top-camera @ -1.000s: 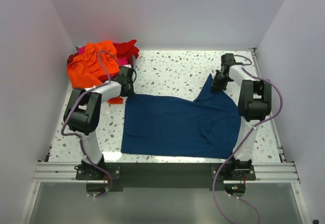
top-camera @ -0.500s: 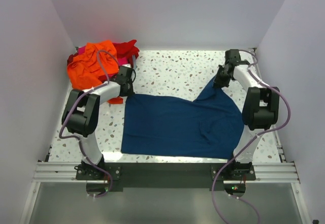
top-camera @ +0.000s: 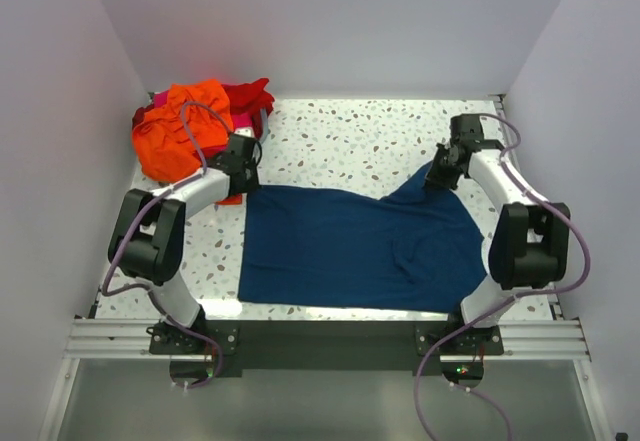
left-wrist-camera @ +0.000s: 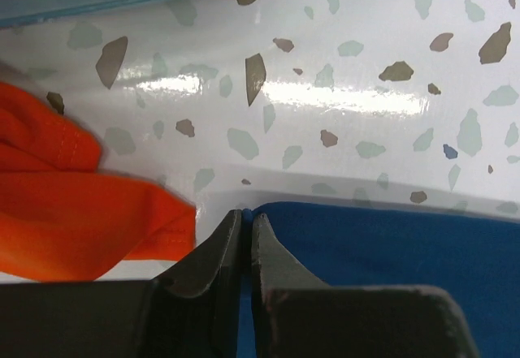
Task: Fold and stack the t-shirts
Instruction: Fold the tshirt
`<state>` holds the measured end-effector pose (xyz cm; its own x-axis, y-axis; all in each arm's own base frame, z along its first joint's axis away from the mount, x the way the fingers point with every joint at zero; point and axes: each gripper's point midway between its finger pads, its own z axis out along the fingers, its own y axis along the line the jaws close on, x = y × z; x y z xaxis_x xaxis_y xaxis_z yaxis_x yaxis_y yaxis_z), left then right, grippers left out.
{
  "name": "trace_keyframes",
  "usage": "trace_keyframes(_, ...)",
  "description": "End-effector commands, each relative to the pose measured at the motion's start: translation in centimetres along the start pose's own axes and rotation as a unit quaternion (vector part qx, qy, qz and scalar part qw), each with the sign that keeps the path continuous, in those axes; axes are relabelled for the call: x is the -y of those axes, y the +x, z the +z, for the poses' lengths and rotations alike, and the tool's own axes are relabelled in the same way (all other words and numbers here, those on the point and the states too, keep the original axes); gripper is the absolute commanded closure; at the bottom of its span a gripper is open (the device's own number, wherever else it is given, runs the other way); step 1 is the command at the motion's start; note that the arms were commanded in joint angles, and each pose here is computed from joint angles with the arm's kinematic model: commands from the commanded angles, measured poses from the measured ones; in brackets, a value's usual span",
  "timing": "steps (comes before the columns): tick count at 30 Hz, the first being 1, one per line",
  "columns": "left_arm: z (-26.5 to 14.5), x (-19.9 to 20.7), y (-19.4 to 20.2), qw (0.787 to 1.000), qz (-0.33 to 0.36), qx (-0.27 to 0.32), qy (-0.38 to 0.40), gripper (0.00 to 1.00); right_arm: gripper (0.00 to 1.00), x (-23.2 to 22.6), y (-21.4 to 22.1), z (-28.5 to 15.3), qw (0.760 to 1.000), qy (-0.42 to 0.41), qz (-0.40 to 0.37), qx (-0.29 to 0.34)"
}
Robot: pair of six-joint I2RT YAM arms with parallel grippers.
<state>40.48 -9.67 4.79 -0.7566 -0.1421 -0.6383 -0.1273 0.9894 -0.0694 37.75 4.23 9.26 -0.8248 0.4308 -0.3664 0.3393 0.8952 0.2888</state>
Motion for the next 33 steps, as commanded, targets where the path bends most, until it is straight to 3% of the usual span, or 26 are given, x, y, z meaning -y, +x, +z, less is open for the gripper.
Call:
trace_keyframes(1, -1.1, -0.1, -1.2, 0.999, -0.024, 0.033, 0.014, 1.0, 1.0, -0.9, 0.6, -3.4, 0.999, -0.027, 0.003, 0.031)
trace_keyframes(11, -2.7, -0.5, 0.0, 0.998, -0.028, 0.042, 0.027, 1.0, 1.0, 1.1, 4.5, -9.2, 0.998, -0.017, 0.0, 0.06)
trace_keyframes(21, -4.9, -1.7, 2.1, 0.998, -0.035, 0.044, 0.026, 1.0, 1.0, 4.3, 9.7, -10.7, 0.999, 0.015, -0.014, 0.038)
trace_keyframes(33, -7.4, -1.4, 5.6, 0.998, -0.028, 0.04, 0.035, 0.97, 1.0, 5.6, 11.6, -14.5, 0.998, 0.025, -0.031, 0.053)
